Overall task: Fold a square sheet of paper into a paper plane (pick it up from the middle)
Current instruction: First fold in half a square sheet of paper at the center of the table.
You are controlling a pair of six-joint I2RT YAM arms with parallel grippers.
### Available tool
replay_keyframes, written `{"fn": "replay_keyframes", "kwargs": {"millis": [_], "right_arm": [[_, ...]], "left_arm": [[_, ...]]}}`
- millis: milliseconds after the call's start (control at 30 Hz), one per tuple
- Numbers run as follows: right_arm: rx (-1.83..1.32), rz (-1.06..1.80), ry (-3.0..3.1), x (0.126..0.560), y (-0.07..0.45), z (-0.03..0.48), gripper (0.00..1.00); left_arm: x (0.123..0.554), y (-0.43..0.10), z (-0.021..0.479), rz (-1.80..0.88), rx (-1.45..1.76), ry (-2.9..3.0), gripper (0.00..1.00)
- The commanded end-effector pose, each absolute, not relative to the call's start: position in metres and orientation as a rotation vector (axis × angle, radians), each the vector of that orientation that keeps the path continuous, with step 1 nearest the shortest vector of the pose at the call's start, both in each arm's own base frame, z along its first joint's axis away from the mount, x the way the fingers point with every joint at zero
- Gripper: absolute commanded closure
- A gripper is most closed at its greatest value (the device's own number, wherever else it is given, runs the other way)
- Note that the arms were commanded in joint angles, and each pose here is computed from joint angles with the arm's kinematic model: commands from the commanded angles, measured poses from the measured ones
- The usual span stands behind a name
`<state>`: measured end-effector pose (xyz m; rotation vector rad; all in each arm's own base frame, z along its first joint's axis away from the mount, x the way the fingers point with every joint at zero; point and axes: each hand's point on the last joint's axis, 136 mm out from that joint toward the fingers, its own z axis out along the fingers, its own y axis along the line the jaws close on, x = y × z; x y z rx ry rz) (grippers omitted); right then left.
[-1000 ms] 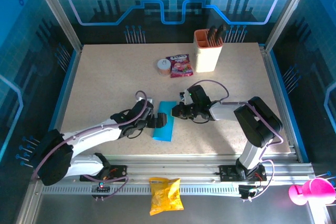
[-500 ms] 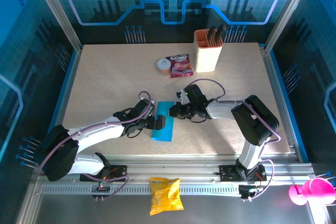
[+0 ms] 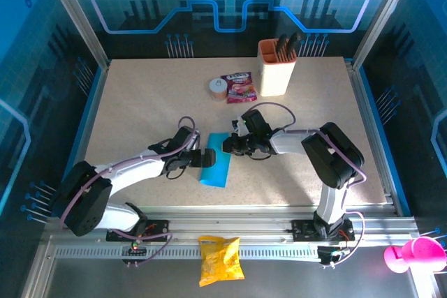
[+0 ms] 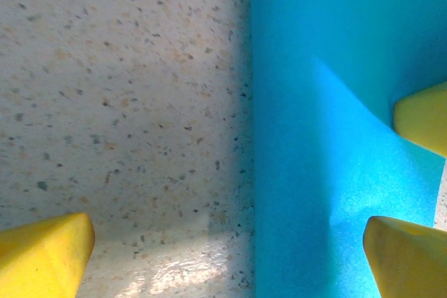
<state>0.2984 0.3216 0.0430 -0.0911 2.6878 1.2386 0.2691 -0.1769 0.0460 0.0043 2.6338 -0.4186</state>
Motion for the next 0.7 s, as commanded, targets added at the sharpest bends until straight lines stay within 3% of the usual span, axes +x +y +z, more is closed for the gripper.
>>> {"fn": "replay_keyframes", "kwargs": {"millis": [0, 567, 667], "right_arm": [[-0.09, 1.233, 2.713, 0.298, 0.326, 0.036, 0.86], [-0.082, 1.256, 2.704, 0.297, 0.327, 0.039, 0.83], [-0.083, 1.262, 2.7, 0.296, 0.327, 0.041, 0.77]], "left_arm": [[0.273, -0.187, 0.049, -0.482, 0.043, 2.619, 0.0], [0.272, -0.181, 0.029, -0.412, 0.04, 2.667, 0.0], [0.271, -0.181, 0.028, -0.413, 0.04, 2.669, 0.0]]}}
